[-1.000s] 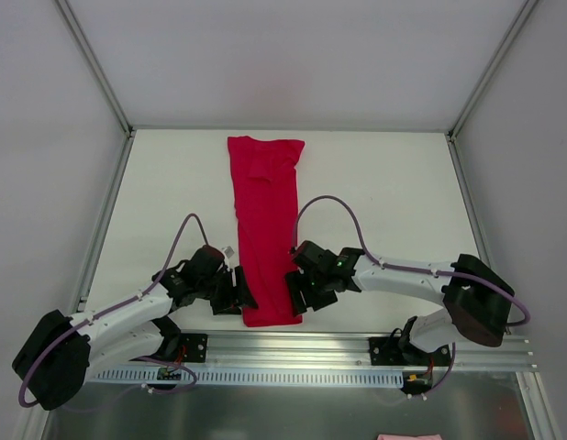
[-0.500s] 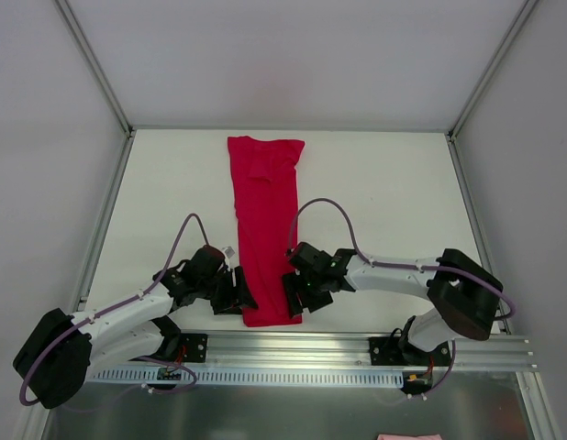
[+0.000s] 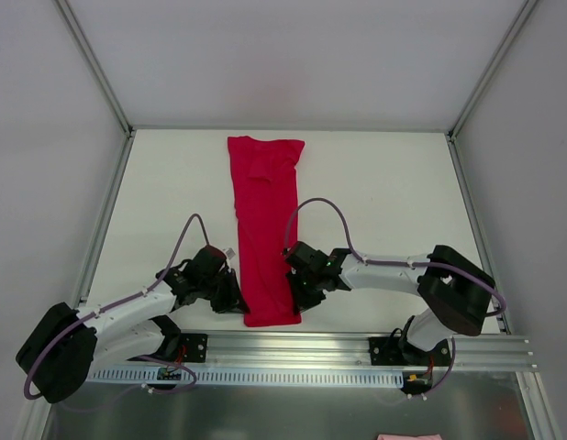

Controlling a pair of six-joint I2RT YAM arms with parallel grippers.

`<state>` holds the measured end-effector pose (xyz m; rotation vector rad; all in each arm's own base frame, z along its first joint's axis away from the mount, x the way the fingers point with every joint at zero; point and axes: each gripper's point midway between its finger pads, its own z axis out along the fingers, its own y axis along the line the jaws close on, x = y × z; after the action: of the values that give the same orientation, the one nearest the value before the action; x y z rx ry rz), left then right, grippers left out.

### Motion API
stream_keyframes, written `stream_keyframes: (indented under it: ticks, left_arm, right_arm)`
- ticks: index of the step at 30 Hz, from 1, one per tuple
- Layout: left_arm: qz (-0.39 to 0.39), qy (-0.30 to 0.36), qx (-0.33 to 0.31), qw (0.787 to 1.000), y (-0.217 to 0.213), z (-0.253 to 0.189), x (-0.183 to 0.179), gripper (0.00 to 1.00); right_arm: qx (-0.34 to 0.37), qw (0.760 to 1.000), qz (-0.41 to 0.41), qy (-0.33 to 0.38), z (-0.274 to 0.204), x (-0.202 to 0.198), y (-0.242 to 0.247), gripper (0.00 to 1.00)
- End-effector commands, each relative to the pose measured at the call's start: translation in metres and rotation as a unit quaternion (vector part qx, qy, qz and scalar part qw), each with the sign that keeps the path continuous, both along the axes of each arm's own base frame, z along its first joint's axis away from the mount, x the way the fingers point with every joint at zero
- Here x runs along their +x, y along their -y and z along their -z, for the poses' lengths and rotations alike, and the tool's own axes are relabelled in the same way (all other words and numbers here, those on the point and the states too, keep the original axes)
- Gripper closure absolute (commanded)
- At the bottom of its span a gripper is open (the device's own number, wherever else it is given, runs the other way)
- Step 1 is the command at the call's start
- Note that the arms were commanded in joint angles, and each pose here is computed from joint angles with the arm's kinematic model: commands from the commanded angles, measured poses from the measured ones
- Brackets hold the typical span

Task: Fold and stack the t-shirts
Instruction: Grab the bottom of the folded rectangular tshirt with both arms, then fold the folded rectangular tshirt in 1/3 of the way

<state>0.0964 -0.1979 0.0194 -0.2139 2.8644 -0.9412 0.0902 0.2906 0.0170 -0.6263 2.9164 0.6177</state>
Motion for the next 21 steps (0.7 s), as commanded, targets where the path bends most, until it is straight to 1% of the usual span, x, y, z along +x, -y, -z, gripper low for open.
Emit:
stream_keyframes:
  ticks: [1,3,6,8,12,21]
  left_arm:
    - [0.011,0.010,-0.010,1.000,0.006,-0.011,0.003,1.00]
    - [0.011,0.030,-0.009,0.999,0.005,-0.018,0.008,1.00]
    - [0.004,0.073,-0.010,0.997,0.002,-0.041,0.017,1.00]
    - [0.014,0.079,0.001,0.997,-0.003,-0.048,0.015,1.00]
    - [0.036,0.103,-0.009,0.994,0.004,-0.078,0.022,1.00]
    - [0.040,0.130,0.016,0.991,0.012,-0.086,0.049,1.00]
  right_arm:
    - [0.017,1.000,0.004,0.010,-0.009,0.008,-0.012,0.99]
    - [0.012,1.000,0.004,0.012,-0.009,0.008,-0.010,0.99]
    - [0.006,1.000,-0.005,0.019,-0.013,0.011,-0.008,0.99]
    - [-0.003,1.000,-0.011,0.026,-0.019,0.012,-0.004,0.99]
    - [-0.004,0.998,-0.019,0.060,-0.044,0.026,0.000,0.99]
    - [-0.009,0.993,-0.007,0.116,-0.078,0.073,0.019,0.99]
